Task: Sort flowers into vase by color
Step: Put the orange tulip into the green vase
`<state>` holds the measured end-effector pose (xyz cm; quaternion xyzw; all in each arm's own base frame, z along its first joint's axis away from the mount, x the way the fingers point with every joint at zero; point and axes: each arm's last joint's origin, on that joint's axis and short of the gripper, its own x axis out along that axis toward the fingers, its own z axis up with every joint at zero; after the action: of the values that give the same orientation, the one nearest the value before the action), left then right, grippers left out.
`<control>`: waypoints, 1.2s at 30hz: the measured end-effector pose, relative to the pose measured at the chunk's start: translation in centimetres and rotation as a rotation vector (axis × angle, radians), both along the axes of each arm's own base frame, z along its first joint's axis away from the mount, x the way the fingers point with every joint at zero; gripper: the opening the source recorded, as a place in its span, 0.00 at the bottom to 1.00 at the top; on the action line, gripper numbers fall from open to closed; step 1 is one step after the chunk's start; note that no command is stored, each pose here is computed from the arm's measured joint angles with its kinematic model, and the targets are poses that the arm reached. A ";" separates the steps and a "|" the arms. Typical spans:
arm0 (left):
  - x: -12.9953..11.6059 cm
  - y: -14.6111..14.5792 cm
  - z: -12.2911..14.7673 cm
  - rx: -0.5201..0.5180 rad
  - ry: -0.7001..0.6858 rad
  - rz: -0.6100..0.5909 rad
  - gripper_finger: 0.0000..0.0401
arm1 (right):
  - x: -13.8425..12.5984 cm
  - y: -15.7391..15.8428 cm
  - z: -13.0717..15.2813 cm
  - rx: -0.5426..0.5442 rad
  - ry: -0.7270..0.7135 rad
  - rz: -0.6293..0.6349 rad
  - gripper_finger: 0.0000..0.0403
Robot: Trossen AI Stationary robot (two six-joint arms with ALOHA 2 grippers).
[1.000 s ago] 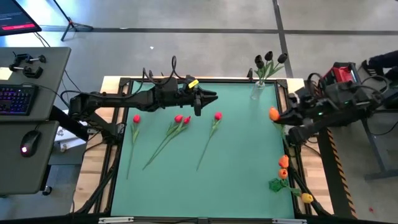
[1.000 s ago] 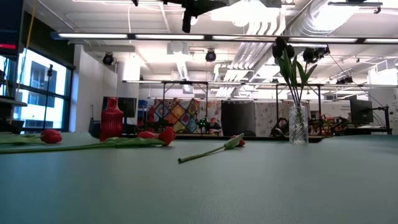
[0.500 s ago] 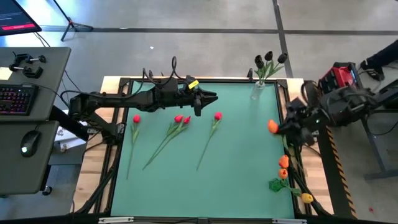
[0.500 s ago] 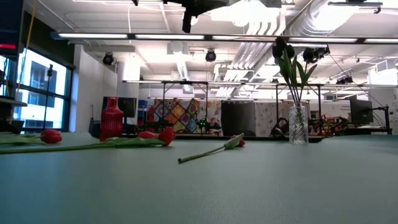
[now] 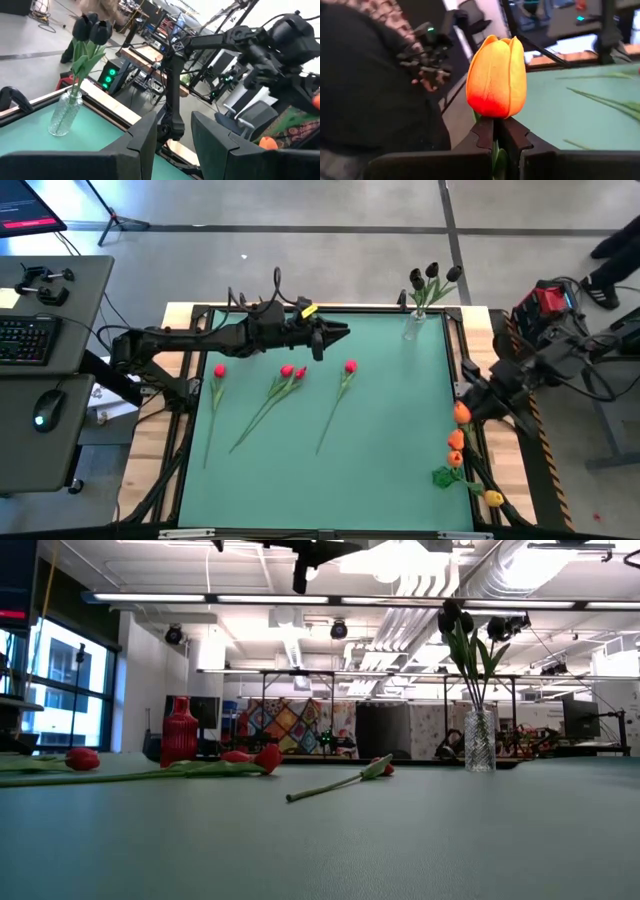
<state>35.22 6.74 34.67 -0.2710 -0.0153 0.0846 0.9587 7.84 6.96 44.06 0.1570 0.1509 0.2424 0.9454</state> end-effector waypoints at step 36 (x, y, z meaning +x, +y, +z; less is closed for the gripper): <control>0.3 -11.3 -0.9 0.065 0.099 -0.152 0.21 | -1.4 -0.1 1.4 -0.140 -0.282 0.223 0.00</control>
<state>35.52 -4.60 33.73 -0.2354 0.0501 0.0246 0.9703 6.49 6.90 45.50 0.0375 0.0500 0.3543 0.9331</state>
